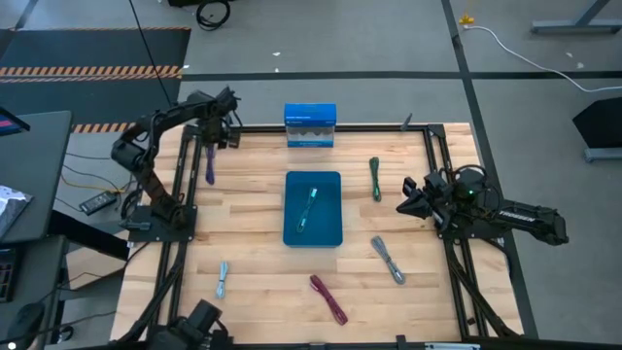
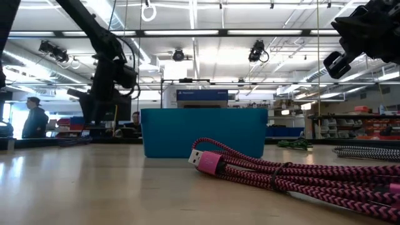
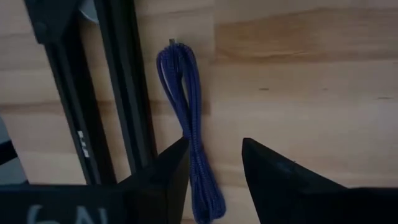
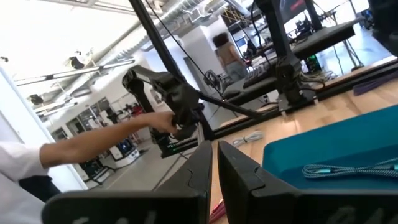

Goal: Pick and place USB-C Cables
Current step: Put the violet charger cable into the blue bin

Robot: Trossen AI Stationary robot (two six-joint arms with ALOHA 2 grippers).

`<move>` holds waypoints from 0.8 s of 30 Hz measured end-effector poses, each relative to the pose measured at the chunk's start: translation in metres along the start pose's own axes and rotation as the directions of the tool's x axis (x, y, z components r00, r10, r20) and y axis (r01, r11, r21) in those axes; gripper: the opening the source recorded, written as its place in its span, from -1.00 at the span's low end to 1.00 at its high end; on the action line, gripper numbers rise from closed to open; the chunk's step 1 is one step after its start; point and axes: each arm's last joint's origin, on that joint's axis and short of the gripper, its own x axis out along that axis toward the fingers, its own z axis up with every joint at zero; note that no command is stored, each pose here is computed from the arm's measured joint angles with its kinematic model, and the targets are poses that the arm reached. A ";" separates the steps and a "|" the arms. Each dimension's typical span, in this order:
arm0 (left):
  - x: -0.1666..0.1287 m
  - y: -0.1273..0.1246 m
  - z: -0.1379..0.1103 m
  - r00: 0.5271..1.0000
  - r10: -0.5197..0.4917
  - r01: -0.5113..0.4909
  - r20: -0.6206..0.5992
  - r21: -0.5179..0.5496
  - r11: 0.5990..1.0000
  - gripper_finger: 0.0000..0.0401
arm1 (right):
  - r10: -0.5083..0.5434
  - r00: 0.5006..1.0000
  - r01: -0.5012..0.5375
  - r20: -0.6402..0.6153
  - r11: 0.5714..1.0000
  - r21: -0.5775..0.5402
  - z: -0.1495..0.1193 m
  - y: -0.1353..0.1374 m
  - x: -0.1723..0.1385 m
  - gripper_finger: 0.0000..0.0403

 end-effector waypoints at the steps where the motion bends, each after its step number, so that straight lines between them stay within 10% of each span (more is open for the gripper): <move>1: 0.002 -0.002 0.000 1.000 0.011 -0.011 0.007 0.006 1.000 -0.24 | 0.001 1.000 -0.001 -0.001 1.000 0.006 0.000 0.000 0.000 -0.84; 15: 0.032 -0.023 -0.017 0.964 0.267 -0.266 0.011 0.147 0.953 -0.24 | 0.041 0.999 -0.040 -0.029 0.997 0.061 -0.001 0.001 0.000 -0.84; 24: 0.048 -0.026 -0.027 0.974 0.220 -0.207 -0.057 0.180 0.962 -0.24 | 0.042 0.999 -0.040 -0.030 0.996 0.080 -0.001 0.001 0.000 -0.84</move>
